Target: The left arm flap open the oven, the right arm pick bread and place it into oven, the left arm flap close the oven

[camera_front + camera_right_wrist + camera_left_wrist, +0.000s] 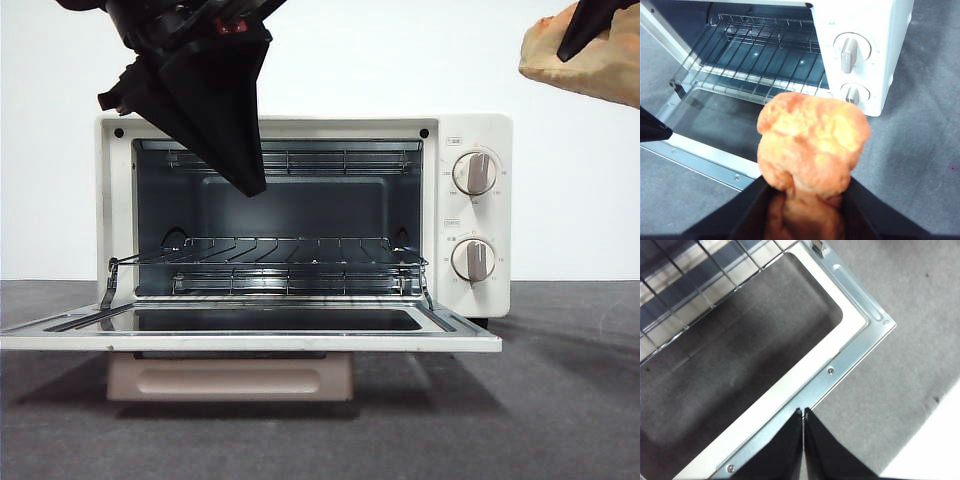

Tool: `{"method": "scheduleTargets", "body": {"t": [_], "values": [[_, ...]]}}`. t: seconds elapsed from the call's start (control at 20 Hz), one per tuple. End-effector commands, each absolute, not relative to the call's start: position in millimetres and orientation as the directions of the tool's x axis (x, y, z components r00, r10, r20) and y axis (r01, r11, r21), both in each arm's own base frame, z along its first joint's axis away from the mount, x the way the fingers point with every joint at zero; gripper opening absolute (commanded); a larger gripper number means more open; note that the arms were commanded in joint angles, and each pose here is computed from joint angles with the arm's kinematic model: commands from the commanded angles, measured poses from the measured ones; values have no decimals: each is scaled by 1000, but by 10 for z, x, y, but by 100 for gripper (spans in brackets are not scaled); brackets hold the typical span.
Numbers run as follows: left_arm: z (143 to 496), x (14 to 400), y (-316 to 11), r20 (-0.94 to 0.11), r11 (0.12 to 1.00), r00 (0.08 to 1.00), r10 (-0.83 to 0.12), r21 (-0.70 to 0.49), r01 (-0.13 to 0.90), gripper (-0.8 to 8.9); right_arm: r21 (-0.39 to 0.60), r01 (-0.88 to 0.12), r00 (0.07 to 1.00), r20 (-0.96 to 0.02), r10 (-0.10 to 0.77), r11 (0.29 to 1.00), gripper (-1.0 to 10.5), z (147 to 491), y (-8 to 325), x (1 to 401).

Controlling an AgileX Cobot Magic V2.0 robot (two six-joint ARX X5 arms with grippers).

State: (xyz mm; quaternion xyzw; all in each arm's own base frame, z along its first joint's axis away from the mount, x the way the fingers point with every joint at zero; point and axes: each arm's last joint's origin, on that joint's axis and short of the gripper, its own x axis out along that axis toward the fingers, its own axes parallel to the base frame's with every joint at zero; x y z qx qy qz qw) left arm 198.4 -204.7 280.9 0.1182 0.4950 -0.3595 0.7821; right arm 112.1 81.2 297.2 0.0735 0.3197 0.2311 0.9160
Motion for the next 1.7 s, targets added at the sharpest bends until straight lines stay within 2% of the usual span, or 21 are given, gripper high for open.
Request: {"method": "scheduleTargets", "body": {"t": [0.05, 0.2, 0.4, 0.65, 0.9, 1.15, 1.55, 1.7], "values": [[2891, 2001, -2023, -835, 719, 284, -472, -178, 672, 11, 280, -393, 691, -539, 482, 876, 164, 3025, 828, 1123], [3100, 1983, -1829, -787, 754, 384, -483, -151, 639, 11, 280, -394, 685, -546, 482, 876, 164, 3014, 839, 1137], [3324, 1828, -1378, -704, 806, 512, -493, -149, 572, 11, 311, -424, 645, -556, 525, 851, 164, 2977, 937, 1237], [3130, 1468, -854, -667, 865, 595, -449, -159, 475, 11, 365, -482, 601, -524, 604, 796, 164, 2922, 1203, 1428], [2884, 1152, -619, -674, 876, 593, -440, -178, 448, 11, 418, -509, 531, -537, 656, 753, 164, 2721, 1632, 1648], [2883, 1007, -546, -671, 876, 596, -441, -177, 449, 11, 438, -490, 506, -560, 655, 753, 164, 2609, 2092, 2003], [2898, 980, -533, -659, 874, 606, -446, -176, 452, 11, 340, -356, 636, -594, 492, 870, 165, 2445, 2594, 2585], [2897, 980, -532, -660, 874, 605, -446, -176, 452, 11, 350, -338, 670, -562, 485, 874, 165, 2375, 2684, 2685]]}}
